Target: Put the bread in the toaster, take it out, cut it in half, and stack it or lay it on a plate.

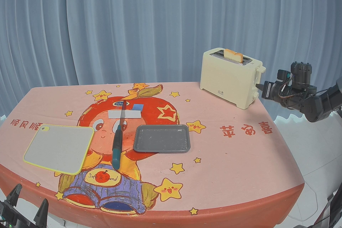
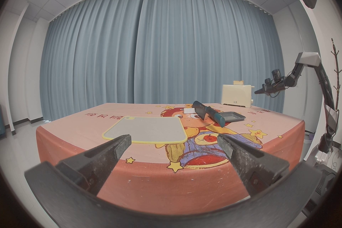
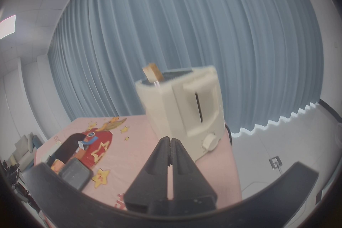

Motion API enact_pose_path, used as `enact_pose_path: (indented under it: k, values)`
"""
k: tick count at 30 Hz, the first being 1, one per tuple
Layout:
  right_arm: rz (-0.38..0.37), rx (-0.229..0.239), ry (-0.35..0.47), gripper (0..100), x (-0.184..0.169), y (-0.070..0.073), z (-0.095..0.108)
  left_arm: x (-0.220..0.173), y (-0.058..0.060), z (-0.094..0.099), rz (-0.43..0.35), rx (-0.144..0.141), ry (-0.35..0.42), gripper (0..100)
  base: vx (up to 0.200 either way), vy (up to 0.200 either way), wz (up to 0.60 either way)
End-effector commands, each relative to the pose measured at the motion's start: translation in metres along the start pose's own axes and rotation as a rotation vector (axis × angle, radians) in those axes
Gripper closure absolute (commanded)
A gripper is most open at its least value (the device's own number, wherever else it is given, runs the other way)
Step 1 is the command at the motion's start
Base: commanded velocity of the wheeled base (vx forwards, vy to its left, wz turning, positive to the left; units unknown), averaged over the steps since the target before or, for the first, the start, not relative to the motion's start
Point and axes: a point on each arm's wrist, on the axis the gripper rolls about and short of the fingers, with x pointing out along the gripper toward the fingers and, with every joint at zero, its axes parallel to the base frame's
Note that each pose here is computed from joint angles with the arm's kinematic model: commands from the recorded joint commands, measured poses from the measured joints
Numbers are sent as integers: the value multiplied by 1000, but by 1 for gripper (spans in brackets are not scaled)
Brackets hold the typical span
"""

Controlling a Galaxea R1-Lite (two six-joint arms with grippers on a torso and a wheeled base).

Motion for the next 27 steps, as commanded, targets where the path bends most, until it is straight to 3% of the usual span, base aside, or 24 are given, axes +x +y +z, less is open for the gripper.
enact_pose_path:
  k: [1,9,14,27]
  values:
    - [21,-22,-108,100,-33,13,31,1,0,-5,1,0,18,0,0,0,0]
    - [33,-37,-211,100,-34,15,48,1,0,-5,1,0,16,0,0,0,0]
    - [28,28,-286,100,-16,10,48,1,0,-5,1,0,16,0,0,0,0]
    - [-25,71,-259,100,16,-21,36,1,0,-5,1,0,16,0,0,0,0]
